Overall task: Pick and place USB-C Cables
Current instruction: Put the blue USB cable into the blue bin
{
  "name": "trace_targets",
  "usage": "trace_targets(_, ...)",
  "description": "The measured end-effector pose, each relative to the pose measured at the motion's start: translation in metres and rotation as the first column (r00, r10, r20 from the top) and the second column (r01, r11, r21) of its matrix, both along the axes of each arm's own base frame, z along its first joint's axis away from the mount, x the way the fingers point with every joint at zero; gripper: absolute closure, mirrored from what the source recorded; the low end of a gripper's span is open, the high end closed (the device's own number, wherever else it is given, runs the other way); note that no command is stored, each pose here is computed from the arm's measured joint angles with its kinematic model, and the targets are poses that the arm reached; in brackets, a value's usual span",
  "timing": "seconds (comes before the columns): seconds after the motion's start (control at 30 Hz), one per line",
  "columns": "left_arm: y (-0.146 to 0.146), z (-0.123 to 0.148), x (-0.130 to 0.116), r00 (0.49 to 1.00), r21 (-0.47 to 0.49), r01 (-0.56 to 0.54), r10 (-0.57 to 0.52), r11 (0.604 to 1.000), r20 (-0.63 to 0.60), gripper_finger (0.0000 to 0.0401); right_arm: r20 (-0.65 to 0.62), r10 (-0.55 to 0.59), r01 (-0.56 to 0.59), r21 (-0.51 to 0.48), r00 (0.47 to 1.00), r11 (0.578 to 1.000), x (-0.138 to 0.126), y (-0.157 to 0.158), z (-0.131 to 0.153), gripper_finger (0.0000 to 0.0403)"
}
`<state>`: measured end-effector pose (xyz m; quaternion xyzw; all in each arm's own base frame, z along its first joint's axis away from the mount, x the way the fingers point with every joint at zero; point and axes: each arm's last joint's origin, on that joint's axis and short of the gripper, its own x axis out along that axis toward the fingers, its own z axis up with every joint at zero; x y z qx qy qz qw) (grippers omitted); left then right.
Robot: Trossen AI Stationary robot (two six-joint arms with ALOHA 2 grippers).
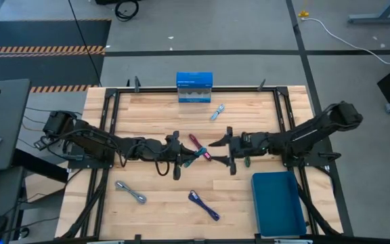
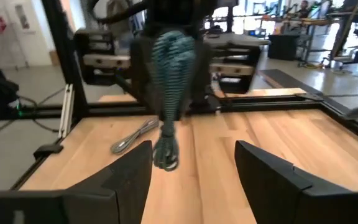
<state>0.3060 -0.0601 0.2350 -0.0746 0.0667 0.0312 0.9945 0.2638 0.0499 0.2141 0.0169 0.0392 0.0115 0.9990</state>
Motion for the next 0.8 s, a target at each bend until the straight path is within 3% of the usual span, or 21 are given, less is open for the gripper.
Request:
trace_targets(0.53, -0.003, -0.005, -0.001, 0.999, 0.007, 0.01, -0.009, 1.0, -0.053, 0.0369, 0.057, -0.048, 0.05, -0.043, 0.997, 0.998, 0.043, 0.019, 0.012, 0.0168)
trace_targets(0.8, -0.003, -0.006, -0.002, 0.998, 0.012, 0.011, -0.01, 1.0, -0.061, 0.0368, 0.042, -0.089, 0.091, -0.055, 0.995, 0.994, 0.045, 0.018, 0.01, 0.0184)
